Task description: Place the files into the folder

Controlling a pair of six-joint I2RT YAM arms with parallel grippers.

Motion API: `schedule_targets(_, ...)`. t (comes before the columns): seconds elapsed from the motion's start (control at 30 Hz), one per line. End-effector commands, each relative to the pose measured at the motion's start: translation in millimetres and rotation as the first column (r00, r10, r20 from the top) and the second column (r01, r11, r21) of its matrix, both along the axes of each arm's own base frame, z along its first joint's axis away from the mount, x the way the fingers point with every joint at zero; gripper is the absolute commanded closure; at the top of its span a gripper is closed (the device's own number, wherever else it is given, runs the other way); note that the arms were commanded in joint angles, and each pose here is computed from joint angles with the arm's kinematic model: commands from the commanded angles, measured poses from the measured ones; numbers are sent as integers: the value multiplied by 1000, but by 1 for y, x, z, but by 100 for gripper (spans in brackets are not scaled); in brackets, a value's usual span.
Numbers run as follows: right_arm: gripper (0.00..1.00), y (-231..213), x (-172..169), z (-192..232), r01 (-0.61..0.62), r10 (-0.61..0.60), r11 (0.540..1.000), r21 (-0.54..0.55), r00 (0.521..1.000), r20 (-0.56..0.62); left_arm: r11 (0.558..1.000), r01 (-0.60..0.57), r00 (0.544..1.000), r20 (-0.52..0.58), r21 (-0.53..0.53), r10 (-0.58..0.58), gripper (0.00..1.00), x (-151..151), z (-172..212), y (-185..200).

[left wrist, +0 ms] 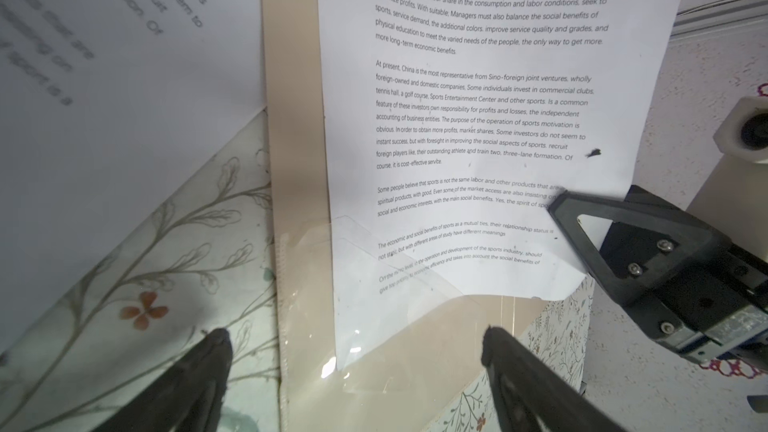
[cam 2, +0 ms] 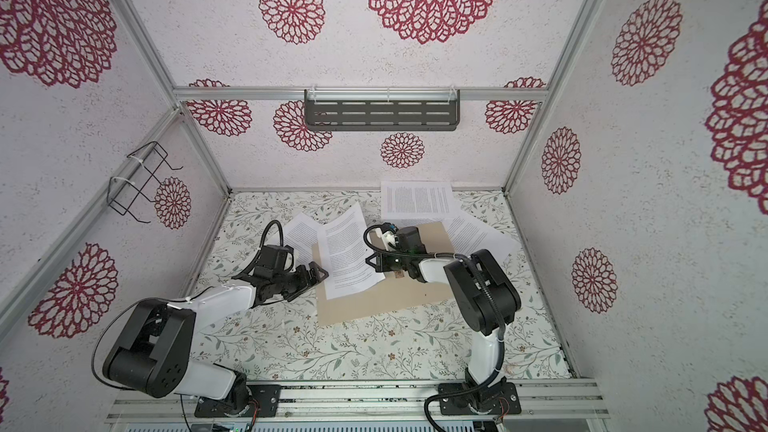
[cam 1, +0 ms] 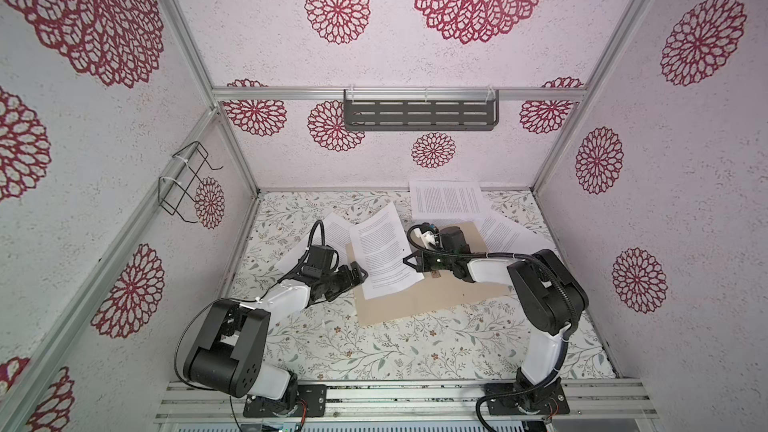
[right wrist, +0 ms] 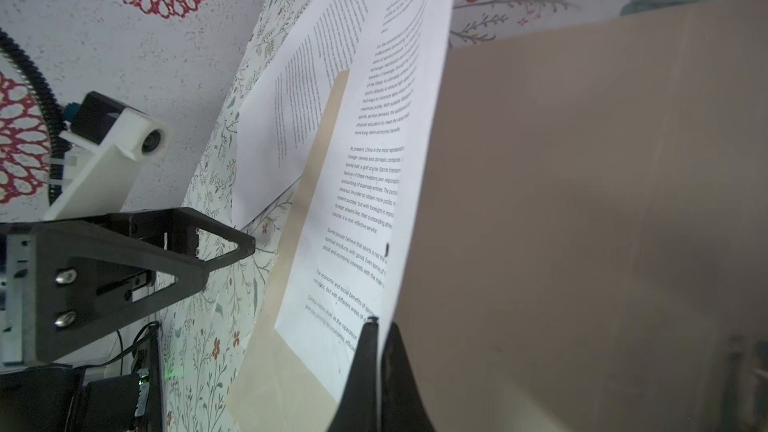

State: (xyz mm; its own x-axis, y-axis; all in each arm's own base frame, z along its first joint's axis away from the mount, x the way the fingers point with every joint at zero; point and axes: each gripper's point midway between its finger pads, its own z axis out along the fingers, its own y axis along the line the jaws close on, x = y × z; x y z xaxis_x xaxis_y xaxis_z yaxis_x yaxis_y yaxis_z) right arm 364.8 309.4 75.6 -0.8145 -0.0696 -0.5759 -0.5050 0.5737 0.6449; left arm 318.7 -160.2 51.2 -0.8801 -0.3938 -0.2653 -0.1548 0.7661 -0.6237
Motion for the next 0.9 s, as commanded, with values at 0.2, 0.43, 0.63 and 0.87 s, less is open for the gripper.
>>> schedule_targets(0.2,100,8,-21,-8,-109,110,994,4,993,-36,1000,6,999,42,-26,-5,3,17,10,-5)
schedule_targets(0.43,100,0,-25,-8,-68,67,998,-16,997,-26,1000,6,999,34,-26,-5,3,18,6,-6)
schedule_targets(0.63,100,-9,-27,-7,-2,1,1000,-21,1000,-25,1000,5,1000,26,-27,-5,3,18,2,-6)
schedule_targets(0.87,100,-19,-28,-4,66,-66,997,-39,998,-3,1000,7,1000,21,-26,-6,3,17,0,-6)
